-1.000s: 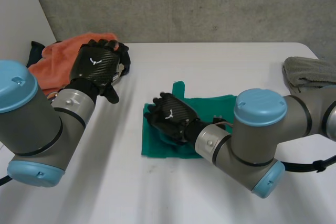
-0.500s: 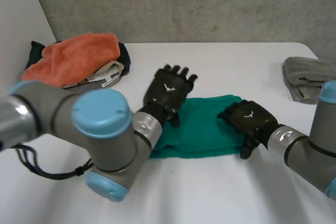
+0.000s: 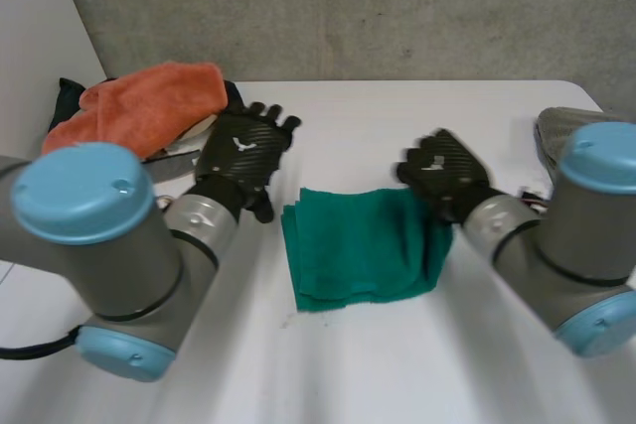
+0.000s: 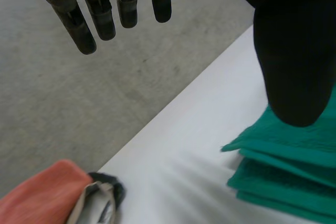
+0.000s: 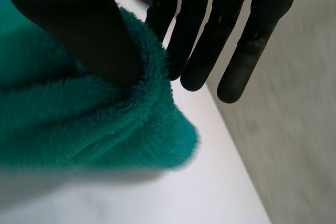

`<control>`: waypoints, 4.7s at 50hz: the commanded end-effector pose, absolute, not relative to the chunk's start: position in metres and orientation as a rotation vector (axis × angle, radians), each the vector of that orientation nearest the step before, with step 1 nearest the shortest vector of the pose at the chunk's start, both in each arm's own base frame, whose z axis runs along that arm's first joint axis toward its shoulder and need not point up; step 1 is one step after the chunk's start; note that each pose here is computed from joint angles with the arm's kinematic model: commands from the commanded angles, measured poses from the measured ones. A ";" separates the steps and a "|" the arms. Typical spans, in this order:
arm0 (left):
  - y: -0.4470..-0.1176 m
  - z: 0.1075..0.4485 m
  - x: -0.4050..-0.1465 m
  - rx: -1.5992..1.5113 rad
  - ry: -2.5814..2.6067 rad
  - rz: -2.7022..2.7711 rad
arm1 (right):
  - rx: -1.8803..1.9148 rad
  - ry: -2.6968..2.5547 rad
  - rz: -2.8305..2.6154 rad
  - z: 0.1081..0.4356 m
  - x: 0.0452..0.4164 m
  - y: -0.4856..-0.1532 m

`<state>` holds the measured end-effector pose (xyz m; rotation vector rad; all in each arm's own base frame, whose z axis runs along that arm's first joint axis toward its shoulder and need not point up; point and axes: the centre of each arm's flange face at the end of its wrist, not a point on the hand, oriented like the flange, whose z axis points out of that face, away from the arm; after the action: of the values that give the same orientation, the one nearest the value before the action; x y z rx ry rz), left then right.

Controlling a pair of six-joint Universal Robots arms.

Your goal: Fold the laundry.

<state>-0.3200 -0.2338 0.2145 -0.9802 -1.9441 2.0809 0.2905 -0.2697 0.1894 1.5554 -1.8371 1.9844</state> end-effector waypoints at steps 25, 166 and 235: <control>-0.230 0.195 -0.371 -0.912 -1.945 1.899 | 0.997 -2.725 2.153 0.205 0.276 -0.281; -0.233 0.296 -0.354 -1.007 -1.553 1.716 | 0.733 -1.642 2.600 0.144 0.032 -0.562; -0.475 0.200 -0.183 -0.974 -2.029 2.290 | 1.557 -1.796 1.974 0.172 0.224 -0.304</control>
<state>-0.2139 -0.4223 0.2592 -0.8825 -1.9598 2.2582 0.2254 -0.3188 0.2018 1.4291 -1.7644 2.1732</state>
